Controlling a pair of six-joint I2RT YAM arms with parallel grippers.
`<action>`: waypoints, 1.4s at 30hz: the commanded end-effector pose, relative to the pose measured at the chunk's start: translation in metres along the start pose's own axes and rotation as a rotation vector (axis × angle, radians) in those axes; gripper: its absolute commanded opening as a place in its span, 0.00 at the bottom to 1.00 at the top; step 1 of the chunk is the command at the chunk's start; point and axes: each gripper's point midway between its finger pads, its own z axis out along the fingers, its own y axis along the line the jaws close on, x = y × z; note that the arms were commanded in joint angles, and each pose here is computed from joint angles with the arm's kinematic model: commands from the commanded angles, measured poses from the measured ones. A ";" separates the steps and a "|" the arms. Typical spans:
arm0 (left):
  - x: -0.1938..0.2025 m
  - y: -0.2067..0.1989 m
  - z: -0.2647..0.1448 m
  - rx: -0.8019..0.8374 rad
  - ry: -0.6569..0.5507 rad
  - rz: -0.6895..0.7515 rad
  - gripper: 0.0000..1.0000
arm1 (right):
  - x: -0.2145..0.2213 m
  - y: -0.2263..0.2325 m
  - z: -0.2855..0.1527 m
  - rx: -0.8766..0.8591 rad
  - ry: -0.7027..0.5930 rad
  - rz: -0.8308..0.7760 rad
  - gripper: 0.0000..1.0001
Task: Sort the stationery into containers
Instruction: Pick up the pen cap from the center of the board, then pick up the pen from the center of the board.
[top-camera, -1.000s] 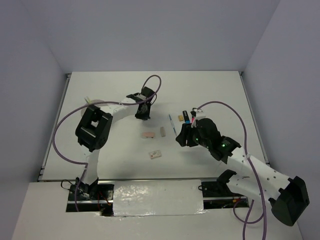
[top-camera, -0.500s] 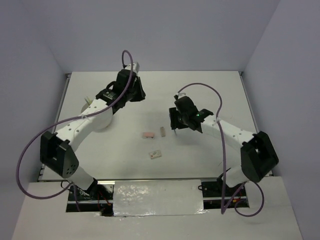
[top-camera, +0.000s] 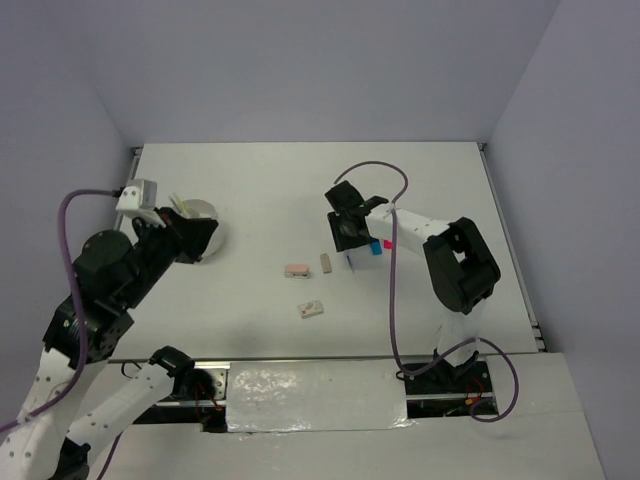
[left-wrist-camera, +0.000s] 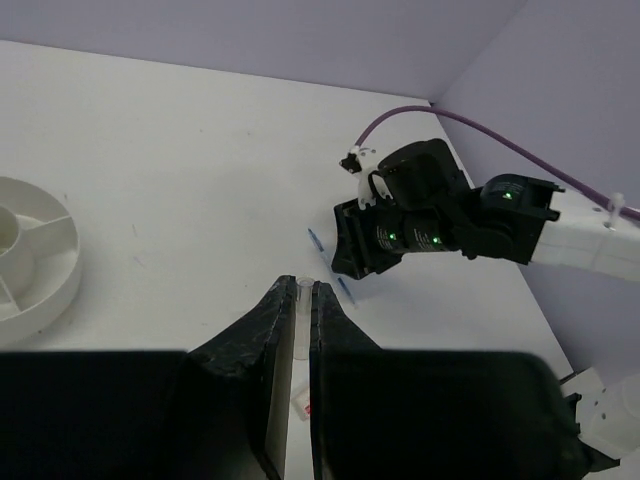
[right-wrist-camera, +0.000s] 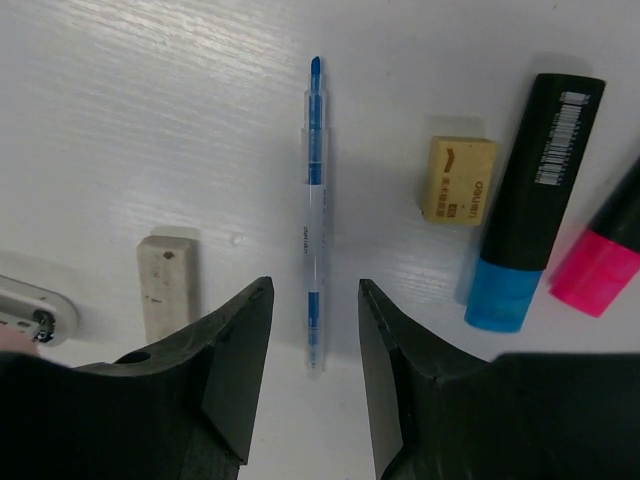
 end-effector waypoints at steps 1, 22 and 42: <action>0.024 0.021 -0.012 -0.063 0.065 0.041 0.00 | -0.002 -0.004 0.009 0.027 0.024 -0.015 0.47; -0.001 -0.057 -0.024 0.362 -0.069 -0.088 0.00 | -0.030 0.006 -0.119 -0.137 -0.292 0.120 0.00; -0.065 -0.137 -0.047 0.976 -0.382 -0.398 0.00 | 0.040 0.141 -0.358 -1.007 -0.755 0.089 0.00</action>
